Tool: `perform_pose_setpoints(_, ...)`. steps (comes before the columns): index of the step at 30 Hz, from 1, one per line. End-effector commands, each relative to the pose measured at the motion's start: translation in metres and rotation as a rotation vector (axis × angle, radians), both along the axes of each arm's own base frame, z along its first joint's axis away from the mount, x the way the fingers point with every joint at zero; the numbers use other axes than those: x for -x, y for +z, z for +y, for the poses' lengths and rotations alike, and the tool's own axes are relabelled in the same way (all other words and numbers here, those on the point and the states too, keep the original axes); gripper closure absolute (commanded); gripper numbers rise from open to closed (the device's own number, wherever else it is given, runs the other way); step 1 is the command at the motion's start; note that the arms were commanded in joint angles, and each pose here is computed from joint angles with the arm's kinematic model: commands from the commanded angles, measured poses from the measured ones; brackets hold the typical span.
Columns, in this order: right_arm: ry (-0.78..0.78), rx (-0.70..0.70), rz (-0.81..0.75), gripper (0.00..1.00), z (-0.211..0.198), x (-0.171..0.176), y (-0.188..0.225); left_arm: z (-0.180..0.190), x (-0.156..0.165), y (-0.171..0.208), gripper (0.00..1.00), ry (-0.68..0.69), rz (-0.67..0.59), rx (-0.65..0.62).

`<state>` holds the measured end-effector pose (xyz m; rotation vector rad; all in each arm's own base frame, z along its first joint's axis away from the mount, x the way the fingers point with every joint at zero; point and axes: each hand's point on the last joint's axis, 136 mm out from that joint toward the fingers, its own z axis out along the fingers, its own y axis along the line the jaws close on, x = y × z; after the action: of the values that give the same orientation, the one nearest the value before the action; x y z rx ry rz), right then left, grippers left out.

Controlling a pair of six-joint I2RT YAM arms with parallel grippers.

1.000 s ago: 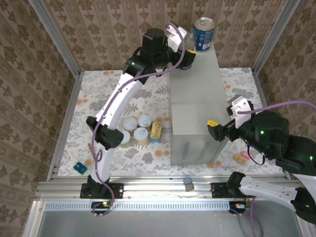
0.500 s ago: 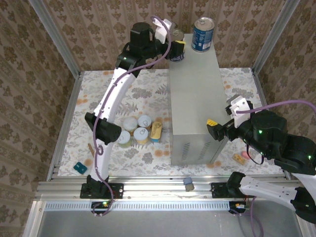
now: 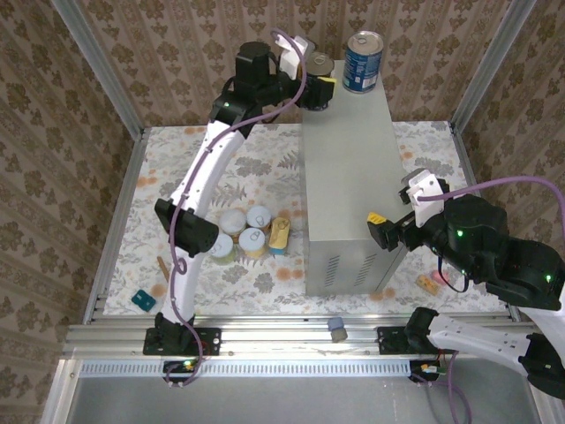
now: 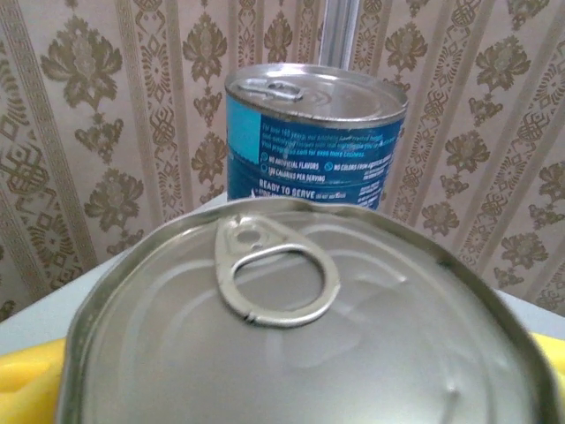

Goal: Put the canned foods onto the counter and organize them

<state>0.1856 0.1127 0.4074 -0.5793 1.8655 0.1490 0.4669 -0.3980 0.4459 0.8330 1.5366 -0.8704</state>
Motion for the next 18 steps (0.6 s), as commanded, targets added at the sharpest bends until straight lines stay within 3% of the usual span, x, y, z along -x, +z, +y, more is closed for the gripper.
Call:
perform_pose_setpoints(1,-0.012,-0.01,-0.016,0.0,-0.001,-0.001,0.004,-0.002,0.006,0.002,0.01,-0.032,0.008,0.007)
perform_pose_setpoints(18,0.002,0.001,-0.024,0.0,0.004,-0.004,0.005,0.019,0.023,-0.002,0.0,-0.01,0.017,-0.026)
